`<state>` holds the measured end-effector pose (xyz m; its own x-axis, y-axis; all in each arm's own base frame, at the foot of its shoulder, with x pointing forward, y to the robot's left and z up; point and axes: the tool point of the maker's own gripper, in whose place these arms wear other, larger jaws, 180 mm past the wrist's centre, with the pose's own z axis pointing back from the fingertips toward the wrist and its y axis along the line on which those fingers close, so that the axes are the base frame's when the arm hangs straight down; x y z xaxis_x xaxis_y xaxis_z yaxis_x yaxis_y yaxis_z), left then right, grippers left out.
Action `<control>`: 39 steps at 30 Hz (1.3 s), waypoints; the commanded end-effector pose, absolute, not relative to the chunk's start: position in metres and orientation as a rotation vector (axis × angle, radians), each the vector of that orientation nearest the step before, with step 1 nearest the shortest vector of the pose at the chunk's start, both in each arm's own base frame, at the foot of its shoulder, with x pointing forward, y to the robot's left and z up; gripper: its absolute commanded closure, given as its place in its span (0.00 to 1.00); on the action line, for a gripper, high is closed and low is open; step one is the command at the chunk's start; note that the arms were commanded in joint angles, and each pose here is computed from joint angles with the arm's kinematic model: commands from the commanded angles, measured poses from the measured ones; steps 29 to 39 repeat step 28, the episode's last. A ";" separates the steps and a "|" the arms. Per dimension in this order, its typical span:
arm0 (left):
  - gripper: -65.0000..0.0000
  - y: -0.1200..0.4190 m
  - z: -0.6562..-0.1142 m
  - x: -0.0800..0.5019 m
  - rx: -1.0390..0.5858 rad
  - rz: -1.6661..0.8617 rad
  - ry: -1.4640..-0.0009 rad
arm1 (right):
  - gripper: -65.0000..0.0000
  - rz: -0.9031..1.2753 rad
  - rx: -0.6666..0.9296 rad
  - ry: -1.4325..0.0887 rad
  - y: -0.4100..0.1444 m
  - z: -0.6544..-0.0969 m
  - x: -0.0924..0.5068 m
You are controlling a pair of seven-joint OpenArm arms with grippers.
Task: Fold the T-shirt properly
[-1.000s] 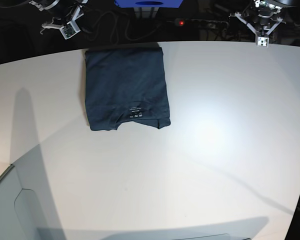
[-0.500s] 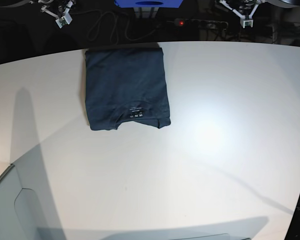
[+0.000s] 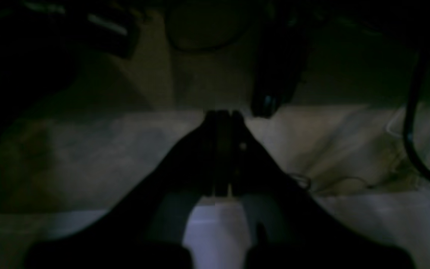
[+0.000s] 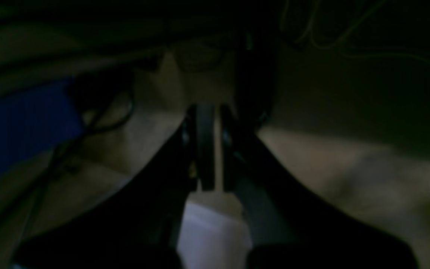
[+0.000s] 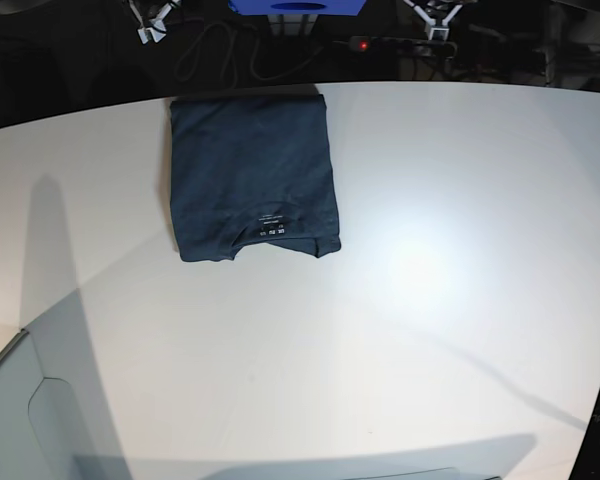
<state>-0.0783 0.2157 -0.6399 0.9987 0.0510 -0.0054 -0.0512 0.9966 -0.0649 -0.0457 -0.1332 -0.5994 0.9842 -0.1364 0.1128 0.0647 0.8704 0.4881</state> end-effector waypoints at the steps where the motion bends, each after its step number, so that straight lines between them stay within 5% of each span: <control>1: 1.00 0.219 -0.641 -0.073 -0.066 0.044 -0.005 | 1.00 -0.135 0.471 -0.161 -0.139 -0.605 -0.044; 16: 1.00 0.186 -0.648 -0.045 -0.119 0.005 -0.021 | 1.00 -0.026 -0.151 -0.193 -0.195 -0.642 -0.041; 39: 1.00 0.173 -0.649 -0.038 -0.140 0.004 -0.039 | 1.00 -0.049 -0.111 -0.244 -0.163 -0.646 -0.007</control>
